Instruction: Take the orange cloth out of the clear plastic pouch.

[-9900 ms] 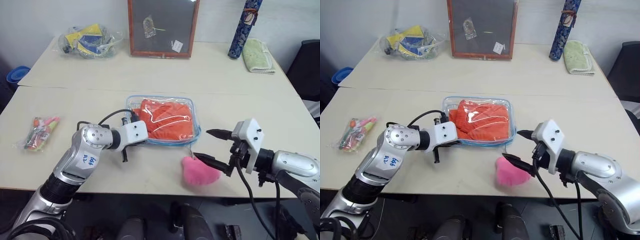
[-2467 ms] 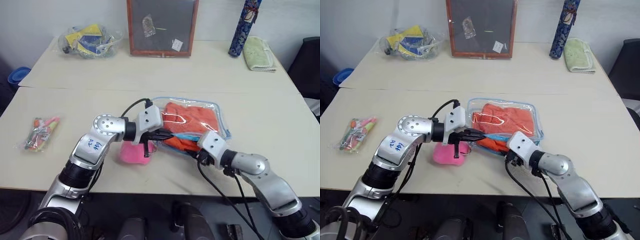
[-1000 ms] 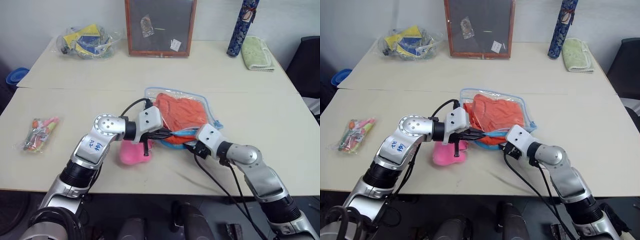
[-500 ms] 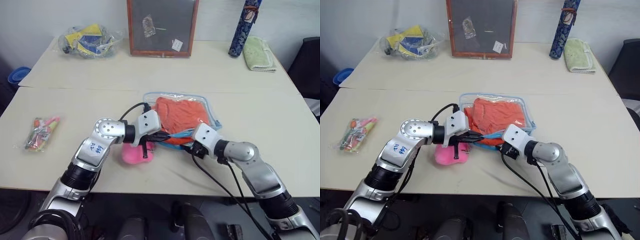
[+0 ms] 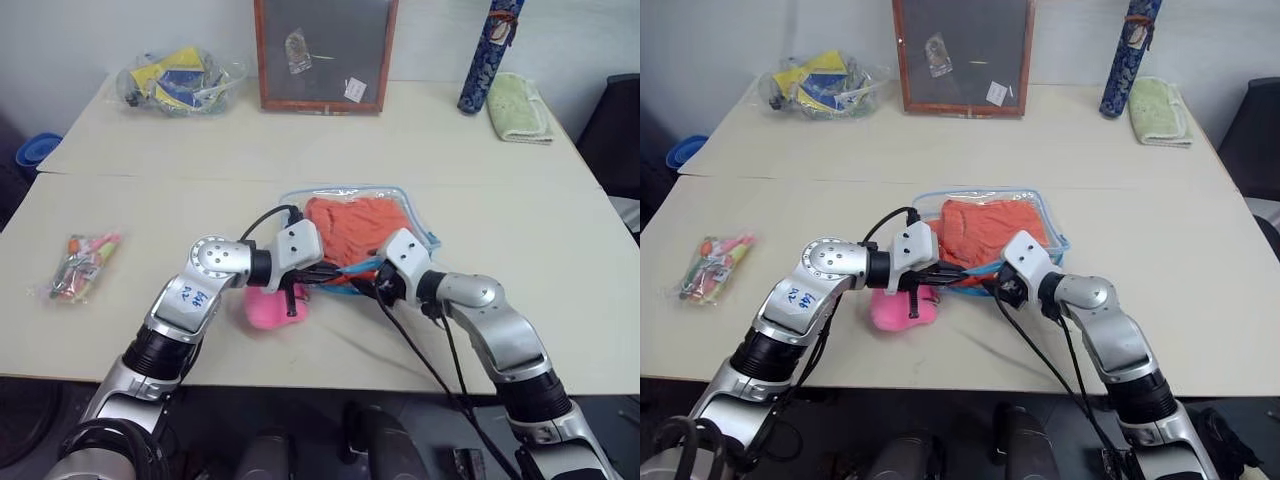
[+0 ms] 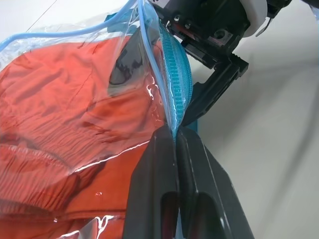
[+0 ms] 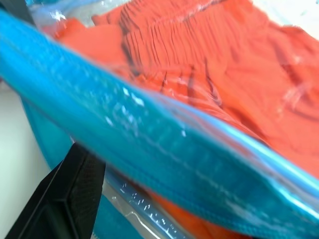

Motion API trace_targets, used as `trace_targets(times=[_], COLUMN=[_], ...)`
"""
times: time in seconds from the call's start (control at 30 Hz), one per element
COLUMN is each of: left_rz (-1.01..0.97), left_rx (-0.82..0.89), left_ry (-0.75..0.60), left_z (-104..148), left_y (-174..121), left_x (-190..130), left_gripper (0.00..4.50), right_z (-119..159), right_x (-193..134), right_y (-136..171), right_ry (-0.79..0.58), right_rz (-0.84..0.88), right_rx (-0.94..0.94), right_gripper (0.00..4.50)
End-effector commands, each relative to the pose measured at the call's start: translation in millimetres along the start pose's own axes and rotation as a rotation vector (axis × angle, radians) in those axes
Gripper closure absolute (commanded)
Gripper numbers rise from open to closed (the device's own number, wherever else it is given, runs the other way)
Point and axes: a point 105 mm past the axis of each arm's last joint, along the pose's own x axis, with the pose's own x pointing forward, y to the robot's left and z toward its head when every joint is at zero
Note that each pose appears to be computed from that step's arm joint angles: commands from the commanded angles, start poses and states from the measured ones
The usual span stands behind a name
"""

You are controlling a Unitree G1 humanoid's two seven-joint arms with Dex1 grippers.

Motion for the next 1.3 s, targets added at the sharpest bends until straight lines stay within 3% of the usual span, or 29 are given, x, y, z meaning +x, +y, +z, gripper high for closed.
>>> trace_targets(times=[0.03, 0.13, 0.43, 0.53, 0.83, 1.0, 1.2, 1.3], left_rz=[-0.004, 0.0, 0.006, 0.013, 0.03, 0.127, 0.234, 0.277], left_rx=[0.054, 0.053, 0.054, 0.056, 0.054, 0.02, -0.027, -0.021], left_ry=[-0.024, -0.022, -0.02, -0.017, -0.009, 0.064, 0.092, 0.104], left_z=[11.3, 11.0, 10.6, 10.1, 7.5, -10.7, -17.9, -18.9], left_y=[-1.6, -0.2, 1.5, 3.3, 7.3, 20.8, 40.1, 51.8], left_x=[-1.2, -1.7, -2.1, -3.1, -3.5, -0.6, -1.1, -4.5], left_gripper=[4.5, 4.5, 4.5, 4.5, 4.5, 4.5, 4.5, 4.5], right_z=[-4.3, -13.9, -27.2, -28.8, -27.8, -26.4, -4.6, -15.7], right_x=[-6.0, -5.8, 1.0, 2.7, 2.9, -6.0, -50.6, -81.3], right_y=[-9.1, -7.9, -31.9, -32.8, -29.3, -9.7, 55.2, 68.8], right_ry=[0.035, 0.104, 0.188, 0.183, 0.165, 0.106, -0.08, -0.024], right_rz=[-0.038, -0.033, -0.151, -0.146, -0.117, 0.004, 0.401, 0.549], right_rx=[-0.099, -0.296, -0.409, -0.396, -0.399, -0.491, -0.592, -0.658], right_gripper=[0.92, 0.92, 0.92, 1.51, 4.39, 4.45, 4.45, 4.45])
